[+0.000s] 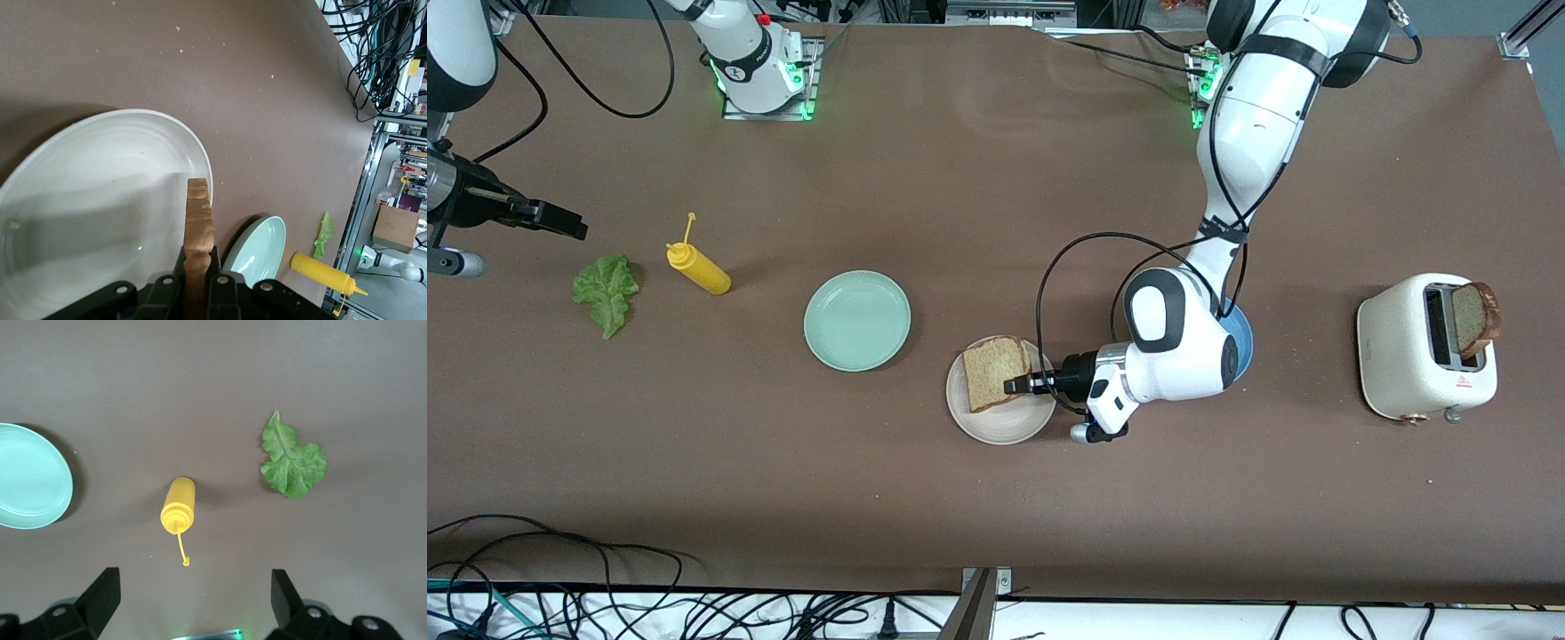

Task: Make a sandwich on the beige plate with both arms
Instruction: 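Lower the bread onto the beige plate and open the left gripper, then move the left gripper back to the toaster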

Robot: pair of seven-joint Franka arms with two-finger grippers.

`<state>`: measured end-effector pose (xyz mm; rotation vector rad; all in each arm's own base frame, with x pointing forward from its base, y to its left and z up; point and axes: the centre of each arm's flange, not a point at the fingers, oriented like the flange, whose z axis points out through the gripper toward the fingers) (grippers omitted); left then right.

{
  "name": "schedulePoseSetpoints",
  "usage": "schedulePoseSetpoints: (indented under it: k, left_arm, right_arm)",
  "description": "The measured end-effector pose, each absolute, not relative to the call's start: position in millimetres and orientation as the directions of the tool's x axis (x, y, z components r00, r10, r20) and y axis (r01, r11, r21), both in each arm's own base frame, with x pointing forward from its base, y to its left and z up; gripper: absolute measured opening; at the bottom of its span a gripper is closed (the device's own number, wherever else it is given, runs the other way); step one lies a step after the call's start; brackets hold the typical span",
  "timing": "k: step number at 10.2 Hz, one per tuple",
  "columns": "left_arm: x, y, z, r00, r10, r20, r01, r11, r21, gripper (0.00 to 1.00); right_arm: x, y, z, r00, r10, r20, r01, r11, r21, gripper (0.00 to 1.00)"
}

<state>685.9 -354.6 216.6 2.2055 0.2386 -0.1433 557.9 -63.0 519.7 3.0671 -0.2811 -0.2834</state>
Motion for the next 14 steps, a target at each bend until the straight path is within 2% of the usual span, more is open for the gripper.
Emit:
schedulePoseSetpoints:
  k: [6, 7, 11, 12, 13, 14]
  left_arm:
    - [677, -374, 198, 0.975, 0.150, -0.162, 0.220, -0.605, 0.766, 0.12]
    - [678, -372, 198, 0.977, 0.156, -0.149, 0.213, -0.607, 0.766, 0.22]
    - [687, -361, 202, 0.982, 0.165, -0.095, 0.180, -0.633, 0.753, 0.81]
    - [690, -355, 204, 0.986, 0.150, -0.067, 0.150, -0.661, 0.735, 0.92]
    - [696, -345, 207, 0.989, 0.140, -0.045, 0.129, -0.685, 0.717, 1.00]
    - [703, -330, 210, 0.993, 0.113, -0.040, 0.109, -0.706, 0.699, 1.00]
  right_arm:
    - [557, -95, 520, 0.956, -0.238, -0.173, -0.229, -0.971, 0.072, 1.00]
    - [557, -94, 520, 0.956, -0.238, -0.171, -0.229, -0.971, 0.072, 1.00]
    - [557, -96, 523, 0.962, -0.213, -0.169, -0.204, -0.977, 0.067, 1.00]
    - [557, -96, 521, 0.965, -0.195, -0.174, -0.186, -0.980, 0.064, 1.00]
    - [558, -96, 516, 0.966, -0.183, -0.184, -0.174, -0.983, 0.063, 1.00]
    - [562, -97, 506, 0.963, -0.179, -0.200, -0.170, -0.983, 0.064, 1.00]
